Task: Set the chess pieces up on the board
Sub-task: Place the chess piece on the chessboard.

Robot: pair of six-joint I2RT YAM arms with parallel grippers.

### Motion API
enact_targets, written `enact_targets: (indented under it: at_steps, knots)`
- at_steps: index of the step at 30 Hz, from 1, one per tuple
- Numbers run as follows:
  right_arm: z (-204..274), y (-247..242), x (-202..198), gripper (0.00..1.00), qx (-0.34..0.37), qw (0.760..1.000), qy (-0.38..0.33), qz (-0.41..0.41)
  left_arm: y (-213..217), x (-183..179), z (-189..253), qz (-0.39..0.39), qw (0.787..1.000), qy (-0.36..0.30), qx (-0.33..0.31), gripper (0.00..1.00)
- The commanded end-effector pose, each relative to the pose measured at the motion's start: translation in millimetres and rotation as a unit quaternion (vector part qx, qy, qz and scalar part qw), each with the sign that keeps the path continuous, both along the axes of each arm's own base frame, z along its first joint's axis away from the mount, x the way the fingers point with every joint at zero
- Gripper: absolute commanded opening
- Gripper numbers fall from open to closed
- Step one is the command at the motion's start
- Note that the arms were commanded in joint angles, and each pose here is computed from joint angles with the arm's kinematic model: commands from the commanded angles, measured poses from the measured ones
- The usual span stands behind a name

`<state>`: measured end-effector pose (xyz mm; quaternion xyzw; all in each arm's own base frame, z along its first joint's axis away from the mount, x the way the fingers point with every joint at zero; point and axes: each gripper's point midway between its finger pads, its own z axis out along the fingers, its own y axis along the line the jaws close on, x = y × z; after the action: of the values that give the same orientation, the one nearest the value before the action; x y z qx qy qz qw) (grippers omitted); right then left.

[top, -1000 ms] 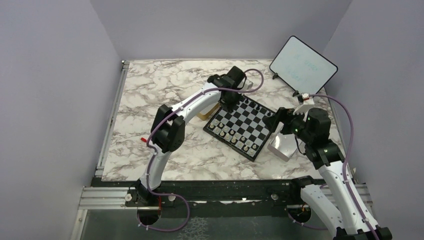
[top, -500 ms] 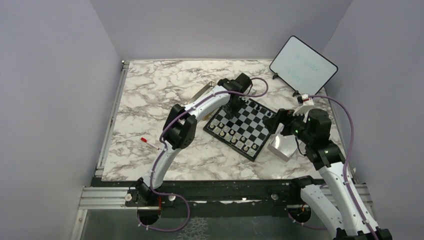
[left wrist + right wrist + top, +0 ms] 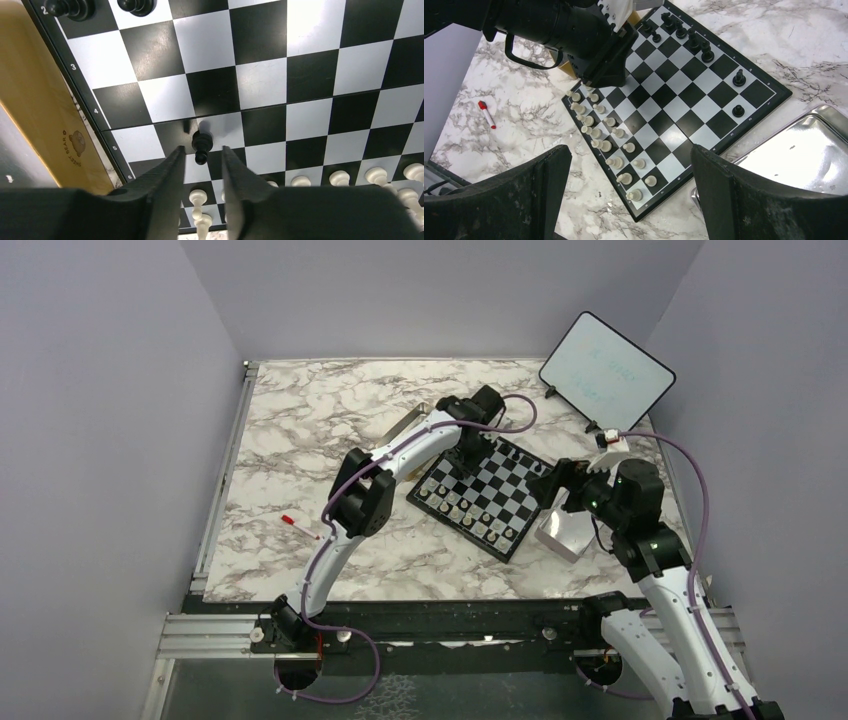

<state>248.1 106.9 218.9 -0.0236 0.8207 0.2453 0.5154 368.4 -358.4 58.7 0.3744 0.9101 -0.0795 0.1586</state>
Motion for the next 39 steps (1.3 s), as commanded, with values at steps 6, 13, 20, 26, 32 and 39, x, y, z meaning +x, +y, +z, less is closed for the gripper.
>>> enact_targets:
  at_steps: [6,13,20,26,32,39]
  knots:
    - [-6.4,-1.1,-4.2,1.0,0.021,0.999,0.028,-0.017,-16.1,17.5,72.9,0.0,0.995,-0.051,-0.091,0.52]
    - [-6.2,-14.7,-1.7,1.0,0.043,0.996,0.021,-0.078,10.1,42.8,150.9,0.075,0.967,-0.128,-0.205,0.73]
    - [4.0,4.4,-7.4,0.93,0.046,0.999,-0.028,-0.003,73.1,44.5,187.4,0.128,0.933,-0.178,-0.286,0.9]
    - [-22.2,27.5,-3.9,0.78,0.087,0.995,0.032,0.041,120.7,14.7,196.9,0.132,0.925,-0.217,-0.282,0.99]
    - [-54.7,31.2,13.7,0.64,0.078,0.991,0.101,0.033,162.0,-23.1,208.8,0.137,0.917,-0.269,-0.262,0.99]
    - [-69.1,54.7,43.4,0.54,0.033,0.992,0.121,0.024,190.5,-67.7,208.2,0.137,0.897,-0.318,-0.276,0.99]
